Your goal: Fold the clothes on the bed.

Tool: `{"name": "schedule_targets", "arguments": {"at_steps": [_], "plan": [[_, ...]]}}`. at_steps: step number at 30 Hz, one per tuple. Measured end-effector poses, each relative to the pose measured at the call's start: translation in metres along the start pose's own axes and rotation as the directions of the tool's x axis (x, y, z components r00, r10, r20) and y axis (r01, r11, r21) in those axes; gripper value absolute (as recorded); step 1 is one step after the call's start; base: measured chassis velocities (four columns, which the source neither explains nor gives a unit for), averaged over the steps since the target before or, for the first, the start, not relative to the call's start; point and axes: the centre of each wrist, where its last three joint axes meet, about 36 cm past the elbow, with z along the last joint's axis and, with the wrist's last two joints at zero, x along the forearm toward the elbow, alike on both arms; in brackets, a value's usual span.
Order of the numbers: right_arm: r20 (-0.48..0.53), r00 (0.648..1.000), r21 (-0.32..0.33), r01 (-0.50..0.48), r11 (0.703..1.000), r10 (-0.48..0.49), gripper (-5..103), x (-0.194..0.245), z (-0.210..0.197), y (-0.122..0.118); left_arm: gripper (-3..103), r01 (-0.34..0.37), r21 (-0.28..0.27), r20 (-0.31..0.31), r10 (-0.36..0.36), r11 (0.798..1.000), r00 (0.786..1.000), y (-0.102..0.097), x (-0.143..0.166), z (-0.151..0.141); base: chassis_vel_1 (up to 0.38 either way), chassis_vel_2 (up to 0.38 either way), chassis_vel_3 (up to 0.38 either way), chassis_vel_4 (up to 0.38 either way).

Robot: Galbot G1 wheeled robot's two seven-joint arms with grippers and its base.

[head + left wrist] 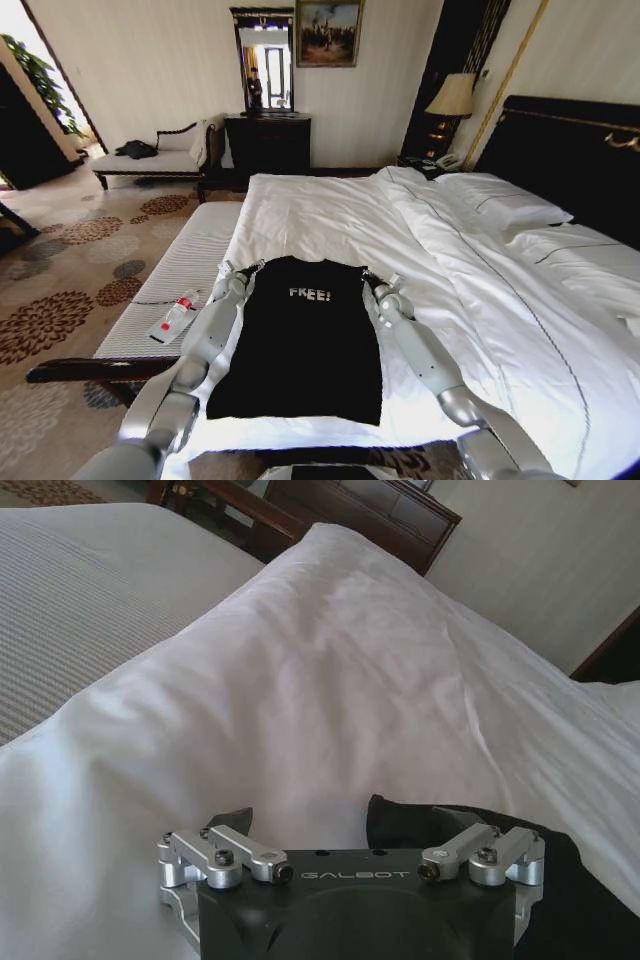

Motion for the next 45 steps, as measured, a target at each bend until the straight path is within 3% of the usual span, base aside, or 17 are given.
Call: {"name": "schedule_targets", "arguments": {"at_steps": [3, 6, 8, 11, 13, 17, 18, 20, 22, 26, 28, 29, 35, 39, 40, 45], "plan": [[0.000, 1.000, -0.001, 0.001, 1.000, -0.001, 0, 0.000, 0.000, 0.001, 98, 0.000, -0.004, -0.004, 0.000, 1.000, 1.000, -0.001, -0.003, 0.002, 0.000, 0.000, 0.000, 0.000], [-0.006, 1.000, -0.003, 0.001, 1.000, -0.001, 0, -0.001, 0.003, 0.002, 84, -0.008, -0.013, -0.002, 0.008, 1.000, 1.000, -0.004, -0.008, 0.005, 0.000, 0.000, 0.000, 0.000], [-0.007, 1.000, -0.003, 0.001, 1.000, -0.001, 0, -0.001, 0.004, 0.002, 84, -0.009, -0.013, -0.002, 0.009, 1.000, 1.000, -0.005, -0.009, 0.005, 0.000, 0.000, 0.000, 0.000], [-0.012, 1.000, -0.002, 0.004, 1.000, -0.004, 0, -0.003, 0.006, 0.005, 68, -0.010, -0.017, -0.005, 0.010, 1.000, 1.000, -0.007, -0.012, 0.010, 0.000, 0.000, 0.000, 0.000], [-0.013, 1.000, -0.002, 0.005, 1.000, -0.005, 0, -0.003, 0.007, 0.005, 68, -0.010, -0.018, -0.005, 0.010, 1.000, 1.000, -0.007, -0.012, 0.010, 0.000, 0.000, 0.000, 0.000], [-0.018, 1.000, 0.002, 0.008, 1.000, -0.008, 0, -0.004, 0.009, 0.008, 44, -0.010, -0.015, -0.002, 0.010, 1.000, 1.000, -0.006, -0.014, 0.011, 0.000, 0.000, 0.000, 0.000], [-0.018, 1.000, 0.002, 0.008, 1.000, -0.008, 0, -0.004, 0.009, 0.008, 44, -0.010, -0.015, -0.002, 0.010, 1.000, 1.000, -0.006, -0.014, 0.011, 0.000, 0.000, 0.000, 0.000], [-0.022, 1.000, 0.002, 0.011, 1.000, -0.011, 0, -0.004, 0.011, 0.009, 33, -0.010, -0.016, 0.000, 0.010, 1.000, 1.000, -0.007, -0.015, 0.010, 0.000, 0.000, 0.000, 0.000], [-0.023, 1.000, 0.002, 0.011, 1.000, -0.011, 0, -0.005, 0.012, 0.010, 33, -0.010, -0.017, 0.001, 0.010, 1.000, 1.000, -0.007, -0.015, 0.009, 0.000, 0.000, 0.000, 0.000], [-0.028, 1.000, 0.002, 0.012, 1.000, -0.012, 0, -0.005, 0.015, 0.011, 12, -0.010, -0.020, 0.004, 0.010, 1.000, 1.000, -0.009, -0.017, 0.005, 0.000, 0.000, 0.000, 0.000], [-0.028, 1.000, 0.002, 0.012, 1.000, -0.012, 0, -0.005, 0.015, 0.012, 12, -0.009, -0.021, 0.005, 0.010, 1.000, 1.000, -0.009, -0.018, 0.004, 0.000, 0.000, 0.000, 0.000], [-0.028, 1.000, 0.002, 0.012, 1.000, -0.012, 0, -0.005, 0.015, 0.012, 3, -0.009, -0.025, 0.008, 0.009, 1.000, 1.000, -0.009, -0.018, 0.001, 0.000, 0.000, 0.000, 0.000], [-0.008, 1.000, 0.008, 0.013, 1.000, -0.013, 0, -0.003, 0.006, 0.010, 1, -0.008, -0.040, 0.040, 0.010, 0.999, 0.999, -0.002, -0.013, -0.018, 0.000, 0.000, 0.000, 0.000], [0.048, 0.998, 0.007, 0.035, 0.999, -0.035, 0, -0.001, -0.021, 0.011, 1, -0.030, -0.038, 0.114, 0.034, 0.999, 0.993, 0.002, 0.001, -0.065, 0.000, 0.000, 0.000, 0.000], [0.048, 0.998, 0.007, 0.035, 0.999, -0.035, 0, -0.001, -0.021, 0.011, 1, -0.030, -0.038, 0.114, 0.034, 0.999, 0.993, 0.002, 0.001, -0.065, 0.000, 0.000, 0.000, 0.000], [0.131, 0.986, -0.002, 0.104, 0.995, -0.103, 0, -0.001, -0.057, 0.023, 1, -0.085, -0.063, 0.208, 0.096, 0.994, 0.973, -0.012, 0.023, -0.122, 0.000, 0.000, 0.000, 0.000]]}}
